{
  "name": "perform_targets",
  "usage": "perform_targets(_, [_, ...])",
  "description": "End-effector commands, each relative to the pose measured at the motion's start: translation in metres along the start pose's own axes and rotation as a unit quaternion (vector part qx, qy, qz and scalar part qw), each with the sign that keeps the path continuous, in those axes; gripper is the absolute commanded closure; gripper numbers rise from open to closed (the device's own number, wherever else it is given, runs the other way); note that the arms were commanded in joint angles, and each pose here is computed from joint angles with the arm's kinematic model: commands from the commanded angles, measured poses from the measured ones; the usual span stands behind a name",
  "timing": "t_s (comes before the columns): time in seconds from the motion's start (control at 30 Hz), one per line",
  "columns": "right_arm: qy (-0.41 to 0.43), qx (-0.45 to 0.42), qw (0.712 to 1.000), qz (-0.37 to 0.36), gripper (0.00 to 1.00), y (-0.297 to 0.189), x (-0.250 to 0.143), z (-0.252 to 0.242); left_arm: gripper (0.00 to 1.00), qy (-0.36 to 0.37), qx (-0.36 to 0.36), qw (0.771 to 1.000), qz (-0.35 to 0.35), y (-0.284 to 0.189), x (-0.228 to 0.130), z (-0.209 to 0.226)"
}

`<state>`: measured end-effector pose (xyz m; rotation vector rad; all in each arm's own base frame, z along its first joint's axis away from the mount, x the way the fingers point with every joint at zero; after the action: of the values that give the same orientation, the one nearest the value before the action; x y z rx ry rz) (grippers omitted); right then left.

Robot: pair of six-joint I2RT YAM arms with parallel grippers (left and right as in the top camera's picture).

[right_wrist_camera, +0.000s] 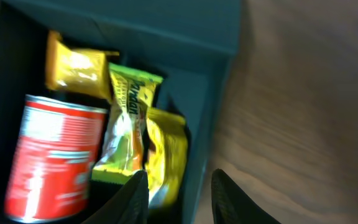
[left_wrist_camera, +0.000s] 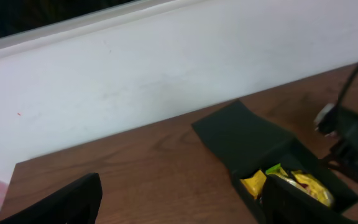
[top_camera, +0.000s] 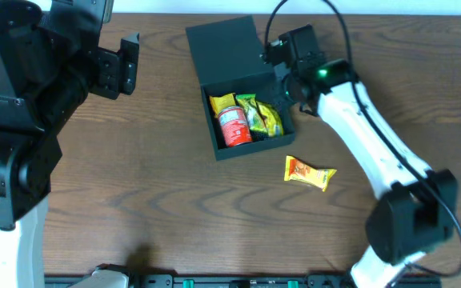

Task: Pack container
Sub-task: 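Carry the yellow packet into the box and lower it beside the Pandan packet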

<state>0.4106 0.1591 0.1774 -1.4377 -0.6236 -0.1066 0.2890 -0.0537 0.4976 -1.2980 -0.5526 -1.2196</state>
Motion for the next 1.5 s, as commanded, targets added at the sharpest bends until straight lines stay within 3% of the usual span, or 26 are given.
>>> perform_targets(0.0, [-0.021, 0.012, 0.999, 0.021, 0.67, 0.022, -0.003, 0.006, 0.16, 0.008, 0.004, 1.0, -0.006, -0.004, 0.002, 0.002])
perform_targets(0.17, [-0.021, 0.012, 0.999, 0.042, 0.67, 0.037, -0.01, 0.006, 0.16, 0.008, 0.005, 1.0, -0.009, -0.007, 0.002, 0.002])
perform_targets(0.43, [-0.017, 0.018, 0.995, 0.093, 0.7, 0.021, -0.021, 0.012, 0.16, 0.008, 0.006, 1.0, -0.01, -0.008, 0.003, 0.002])
perform_targets(0.53, [-0.02, 0.018, 0.992, 0.125, 0.59, 0.017, -0.033, 0.014, 0.16, 0.008, 0.006, 1.0, -0.01, -0.008, 0.003, 0.002])
perform_targets(0.8, [-0.03, 0.025, 0.992, 0.122, 0.56, 0.037, -0.034, 0.016, 0.16, 0.008, 0.006, 1.0, -0.01, -0.008, 0.002, 0.002])
perform_targets(1.23, [-0.03, 0.024, 0.987, 0.154, 0.63, 0.086, -0.048, 0.016, 0.16, 0.008, 0.0, 1.0, 0.007, -0.01, -0.005, 0.0])
perform_targets(1.37, [-0.03, 0.022, 0.989, 0.145, 0.69, 0.089, -0.045, 0.016, 0.16, 0.008, 0.0, 1.0, 0.007, -0.01, -0.005, 0.0])
perform_targets(1.47, [-0.031, 0.018, 0.989, 0.143, 0.8, 0.092, -0.044, 0.015, 0.16, 0.008, 0.0, 1.0, 0.007, -0.01, -0.005, 0.0])
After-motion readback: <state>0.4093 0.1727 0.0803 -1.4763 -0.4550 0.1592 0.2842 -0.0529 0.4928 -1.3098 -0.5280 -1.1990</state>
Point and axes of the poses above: each gripper's point midway between its finger pads, its own y axis out along the fingers, its own z axis along the line the jaws close on, x = y × z, the point moved 5 cm from there along -y, back along the fingers, and after that the axes turned 7 degrees about y, right-handed, at the moved point
